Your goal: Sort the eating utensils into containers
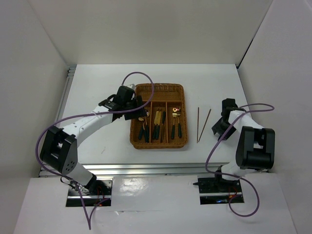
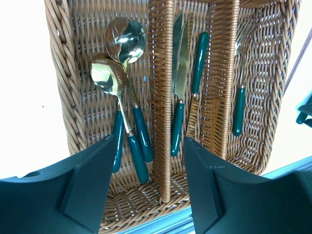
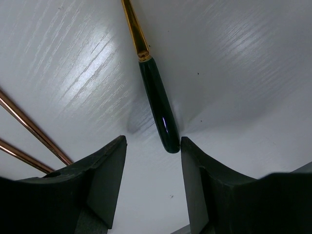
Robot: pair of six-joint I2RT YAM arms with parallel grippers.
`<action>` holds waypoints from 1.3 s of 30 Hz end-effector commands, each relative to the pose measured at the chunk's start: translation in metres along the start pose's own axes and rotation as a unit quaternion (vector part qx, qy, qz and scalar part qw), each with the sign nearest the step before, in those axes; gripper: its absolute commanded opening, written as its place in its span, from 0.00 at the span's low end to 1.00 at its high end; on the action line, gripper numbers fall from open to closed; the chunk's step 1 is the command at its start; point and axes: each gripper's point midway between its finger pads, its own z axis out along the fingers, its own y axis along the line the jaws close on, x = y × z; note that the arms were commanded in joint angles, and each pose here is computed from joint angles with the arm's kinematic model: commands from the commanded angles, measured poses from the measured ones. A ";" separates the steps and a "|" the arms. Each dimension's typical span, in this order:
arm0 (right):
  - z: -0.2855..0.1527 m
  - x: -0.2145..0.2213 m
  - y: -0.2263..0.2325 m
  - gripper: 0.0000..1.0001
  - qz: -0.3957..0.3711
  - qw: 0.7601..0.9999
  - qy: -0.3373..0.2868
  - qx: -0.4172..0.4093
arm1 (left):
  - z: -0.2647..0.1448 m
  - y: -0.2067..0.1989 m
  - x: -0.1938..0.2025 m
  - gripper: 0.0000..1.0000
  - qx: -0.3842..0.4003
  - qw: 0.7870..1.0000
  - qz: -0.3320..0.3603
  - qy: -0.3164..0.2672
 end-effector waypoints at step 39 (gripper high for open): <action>-0.160 -0.030 0.107 0.11 -0.103 0.949 -0.107 -0.279 | -0.011 0.012 -0.017 0.70 -0.011 0.999 0.008 -0.029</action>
